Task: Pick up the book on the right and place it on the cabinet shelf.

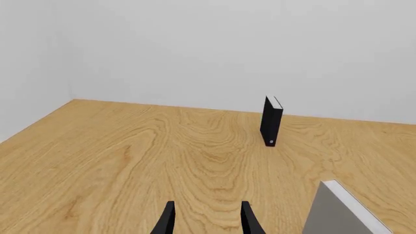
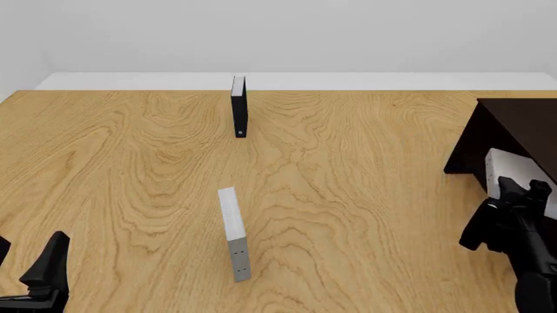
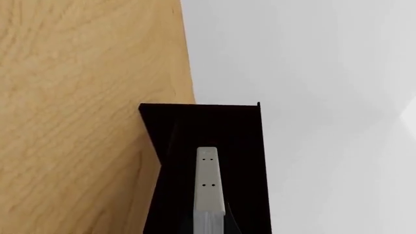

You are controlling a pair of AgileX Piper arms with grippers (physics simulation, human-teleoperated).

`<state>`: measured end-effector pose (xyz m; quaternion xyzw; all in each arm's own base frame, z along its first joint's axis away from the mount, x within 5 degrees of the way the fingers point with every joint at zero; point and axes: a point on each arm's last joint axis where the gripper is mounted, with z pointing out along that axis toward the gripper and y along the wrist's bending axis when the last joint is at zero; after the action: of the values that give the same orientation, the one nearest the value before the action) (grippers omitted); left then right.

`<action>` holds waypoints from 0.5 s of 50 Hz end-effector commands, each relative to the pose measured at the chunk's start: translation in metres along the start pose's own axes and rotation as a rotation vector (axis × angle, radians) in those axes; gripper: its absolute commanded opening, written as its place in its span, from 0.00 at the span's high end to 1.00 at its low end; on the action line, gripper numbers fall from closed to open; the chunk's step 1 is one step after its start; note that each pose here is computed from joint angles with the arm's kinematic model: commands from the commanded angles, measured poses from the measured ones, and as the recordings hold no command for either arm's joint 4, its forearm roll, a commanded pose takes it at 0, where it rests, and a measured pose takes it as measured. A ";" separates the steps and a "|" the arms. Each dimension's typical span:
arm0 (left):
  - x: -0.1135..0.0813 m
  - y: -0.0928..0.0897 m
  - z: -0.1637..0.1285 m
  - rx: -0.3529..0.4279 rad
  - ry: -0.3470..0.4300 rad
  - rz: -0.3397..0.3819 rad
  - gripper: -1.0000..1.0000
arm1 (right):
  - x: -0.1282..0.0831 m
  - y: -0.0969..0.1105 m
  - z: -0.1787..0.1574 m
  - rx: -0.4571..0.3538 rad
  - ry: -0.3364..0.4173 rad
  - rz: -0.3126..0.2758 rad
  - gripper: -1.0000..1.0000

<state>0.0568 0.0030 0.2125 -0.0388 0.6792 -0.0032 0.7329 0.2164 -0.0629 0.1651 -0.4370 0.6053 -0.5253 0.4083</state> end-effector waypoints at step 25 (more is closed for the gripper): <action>0.000 0.000 0.000 -0.002 0.001 0.002 0.00 | 0.010 -0.005 0.005 -0.005 0.040 0.074 1.00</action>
<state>0.0565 0.0030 0.2123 -0.0387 0.6794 -0.0024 0.7327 0.2157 -0.0723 0.1625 -0.4194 0.6268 -0.5204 0.4005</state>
